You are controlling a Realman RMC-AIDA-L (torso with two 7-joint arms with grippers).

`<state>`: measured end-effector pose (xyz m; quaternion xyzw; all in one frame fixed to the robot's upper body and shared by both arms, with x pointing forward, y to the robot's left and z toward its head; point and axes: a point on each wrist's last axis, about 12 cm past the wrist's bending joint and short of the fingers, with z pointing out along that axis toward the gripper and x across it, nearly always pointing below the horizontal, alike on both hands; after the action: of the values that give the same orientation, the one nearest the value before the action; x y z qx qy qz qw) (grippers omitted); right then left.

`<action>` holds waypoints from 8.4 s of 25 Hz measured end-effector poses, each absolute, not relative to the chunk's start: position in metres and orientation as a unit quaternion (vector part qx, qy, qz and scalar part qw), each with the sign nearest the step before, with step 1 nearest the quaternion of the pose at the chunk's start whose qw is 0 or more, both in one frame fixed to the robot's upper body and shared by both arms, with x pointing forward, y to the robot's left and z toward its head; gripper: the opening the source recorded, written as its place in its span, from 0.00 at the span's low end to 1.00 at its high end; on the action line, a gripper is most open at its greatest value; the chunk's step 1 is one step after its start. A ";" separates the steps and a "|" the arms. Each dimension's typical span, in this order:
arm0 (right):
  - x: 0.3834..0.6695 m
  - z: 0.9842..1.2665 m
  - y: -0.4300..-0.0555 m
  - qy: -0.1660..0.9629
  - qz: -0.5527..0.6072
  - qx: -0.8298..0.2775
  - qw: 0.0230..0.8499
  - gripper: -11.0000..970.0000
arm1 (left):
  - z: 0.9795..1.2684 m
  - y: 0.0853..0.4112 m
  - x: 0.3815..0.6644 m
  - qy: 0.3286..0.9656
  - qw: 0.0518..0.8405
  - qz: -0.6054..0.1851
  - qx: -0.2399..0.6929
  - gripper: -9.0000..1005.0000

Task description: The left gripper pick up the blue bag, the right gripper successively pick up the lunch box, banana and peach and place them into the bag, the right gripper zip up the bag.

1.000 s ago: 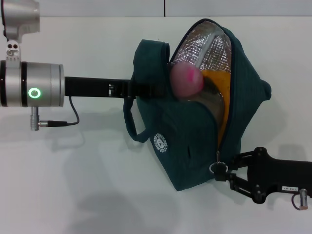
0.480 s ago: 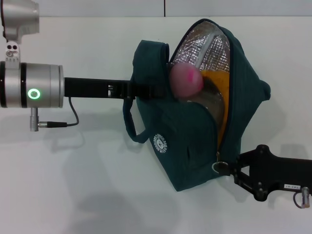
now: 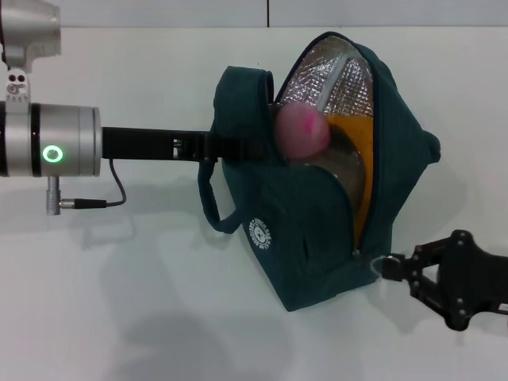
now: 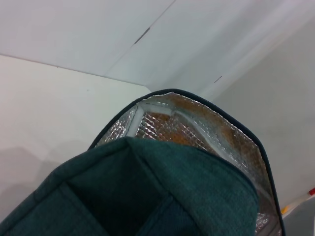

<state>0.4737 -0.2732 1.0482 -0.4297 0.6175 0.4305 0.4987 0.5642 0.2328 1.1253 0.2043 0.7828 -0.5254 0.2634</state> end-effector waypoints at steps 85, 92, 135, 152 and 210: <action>0.592 1.137 -0.164 0.534 0.457 -0.416 0.577 0.03 | 1.119 0.327 0.514 0.706 0.461 -0.517 0.148 0.89; 0.591 1.134 -0.165 0.537 0.451 -0.417 0.578 0.03 | 1.118 0.320 0.508 0.701 0.447 -0.527 0.178 0.89; 0.587 1.137 -0.140 0.519 0.459 -0.426 0.581 0.03 | 1.105 0.297 0.524 0.720 0.431 -0.512 0.183 0.29; 0.586 1.136 -0.150 0.540 0.484 -0.365 0.583 0.04 | 1.095 0.285 0.520 0.688 0.462 -0.517 0.212 0.06; 0.606 1.117 -0.181 0.648 0.478 -0.199 0.559 0.04 | 1.103 0.324 0.504 0.614 0.560 -0.553 0.062 0.65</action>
<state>0.6058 -0.1814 1.1168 -0.1986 0.6478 0.4780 0.5589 0.5038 0.3236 1.1032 0.0620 0.6145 -0.5526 0.5597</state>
